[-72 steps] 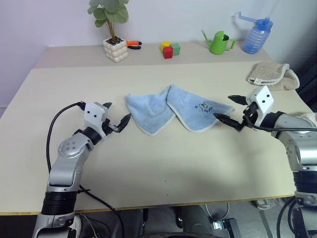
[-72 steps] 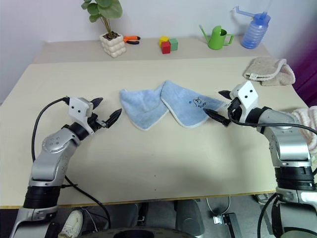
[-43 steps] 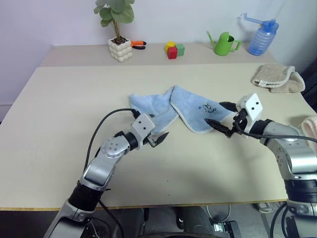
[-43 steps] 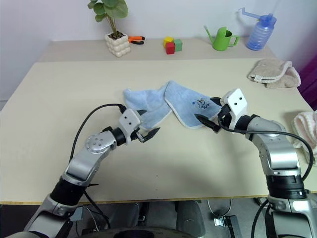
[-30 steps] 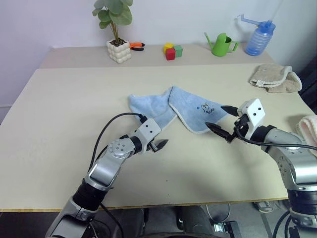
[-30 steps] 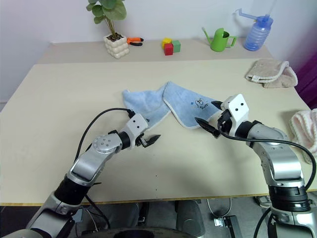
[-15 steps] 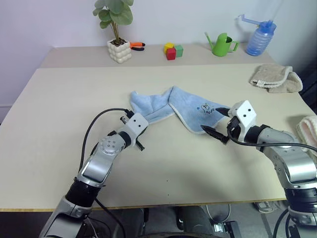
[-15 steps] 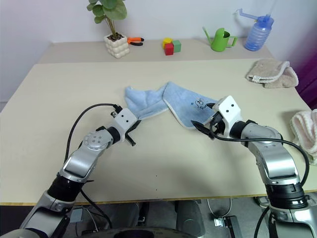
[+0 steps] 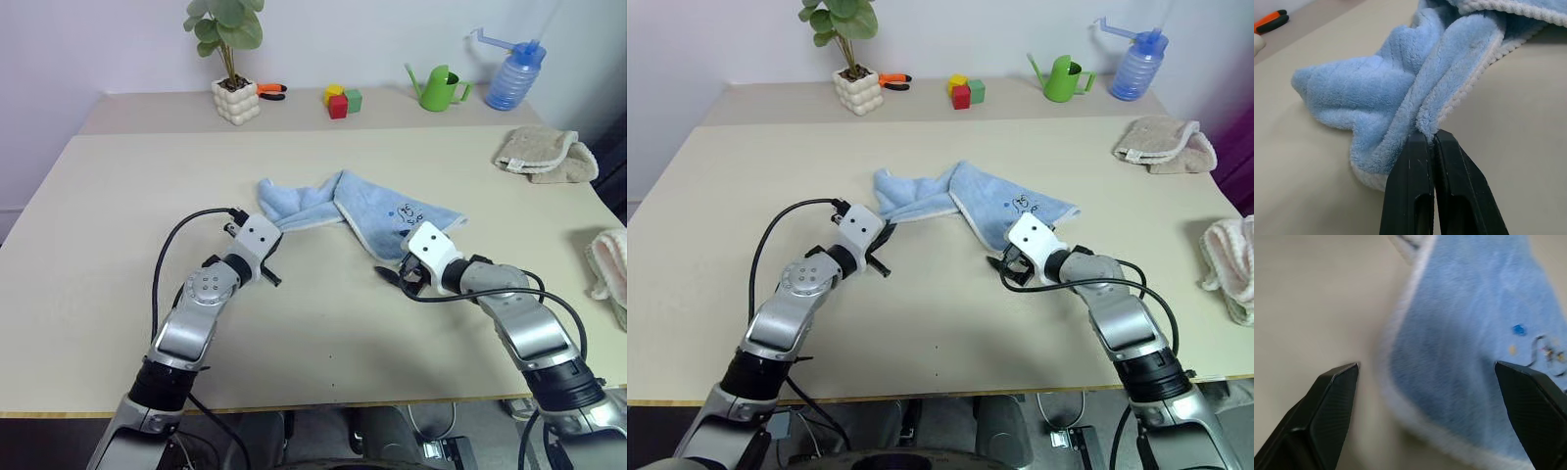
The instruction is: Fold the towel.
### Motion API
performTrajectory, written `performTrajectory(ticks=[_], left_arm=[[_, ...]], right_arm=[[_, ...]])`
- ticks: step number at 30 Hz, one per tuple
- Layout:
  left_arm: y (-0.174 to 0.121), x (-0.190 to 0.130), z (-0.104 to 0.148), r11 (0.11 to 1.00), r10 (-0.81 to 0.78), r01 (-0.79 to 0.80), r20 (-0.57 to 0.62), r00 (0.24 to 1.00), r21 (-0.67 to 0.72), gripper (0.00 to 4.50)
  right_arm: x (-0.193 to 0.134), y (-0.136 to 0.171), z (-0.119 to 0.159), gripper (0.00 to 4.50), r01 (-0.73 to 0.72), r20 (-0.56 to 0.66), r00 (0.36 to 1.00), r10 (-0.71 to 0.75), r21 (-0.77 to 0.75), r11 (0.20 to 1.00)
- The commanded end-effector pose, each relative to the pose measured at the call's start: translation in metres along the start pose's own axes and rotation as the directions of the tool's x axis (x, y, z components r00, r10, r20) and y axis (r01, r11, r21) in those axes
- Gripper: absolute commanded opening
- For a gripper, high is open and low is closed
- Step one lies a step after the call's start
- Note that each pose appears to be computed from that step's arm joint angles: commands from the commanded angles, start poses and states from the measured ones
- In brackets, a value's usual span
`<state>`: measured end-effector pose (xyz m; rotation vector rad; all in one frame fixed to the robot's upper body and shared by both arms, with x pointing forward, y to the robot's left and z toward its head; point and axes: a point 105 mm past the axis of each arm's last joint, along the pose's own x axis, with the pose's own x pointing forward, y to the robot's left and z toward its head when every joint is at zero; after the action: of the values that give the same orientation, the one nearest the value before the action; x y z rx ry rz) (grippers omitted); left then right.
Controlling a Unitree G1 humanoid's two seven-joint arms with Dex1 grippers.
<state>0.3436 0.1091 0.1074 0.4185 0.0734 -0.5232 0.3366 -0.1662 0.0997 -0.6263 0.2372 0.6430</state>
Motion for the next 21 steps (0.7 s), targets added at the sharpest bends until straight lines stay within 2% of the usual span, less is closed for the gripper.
performTrajectory(ticks=[1,7,8,15,21], left_arm=[[0.008,-0.005,0.011,0.999,0.036,-0.037,0.04,0.999,0.022,0.0],[0.011,-0.008,0.01,0.999,0.046,-0.047,0.036,0.998,0.026,0.0],[0.012,-0.008,0.01,0.998,0.048,-0.049,0.037,0.998,0.028,0.0],[0.027,-0.013,0.013,0.992,0.118,-0.12,0.056,0.991,0.037,0.0],[0.094,-0.019,0.029,0.923,0.376,-0.383,0.122,0.919,0.041,0.0]], right_arm=[[0.0,-0.013,-0.015,3.2,0.063,-0.065,0.996,-0.064,-0.027,0.998],[0.001,-0.017,-0.013,0.17,0.069,-0.058,0.996,-0.071,-0.036,0.997],[0.001,-0.018,-0.012,0.03,0.072,-0.055,0.996,-0.074,-0.039,0.997],[-0.007,-0.039,0.004,0.03,0.139,-0.01,0.99,-0.141,-0.105,0.985],[-0.025,-0.095,0.044,0.03,0.312,0.108,0.949,-0.295,-0.209,0.927]])
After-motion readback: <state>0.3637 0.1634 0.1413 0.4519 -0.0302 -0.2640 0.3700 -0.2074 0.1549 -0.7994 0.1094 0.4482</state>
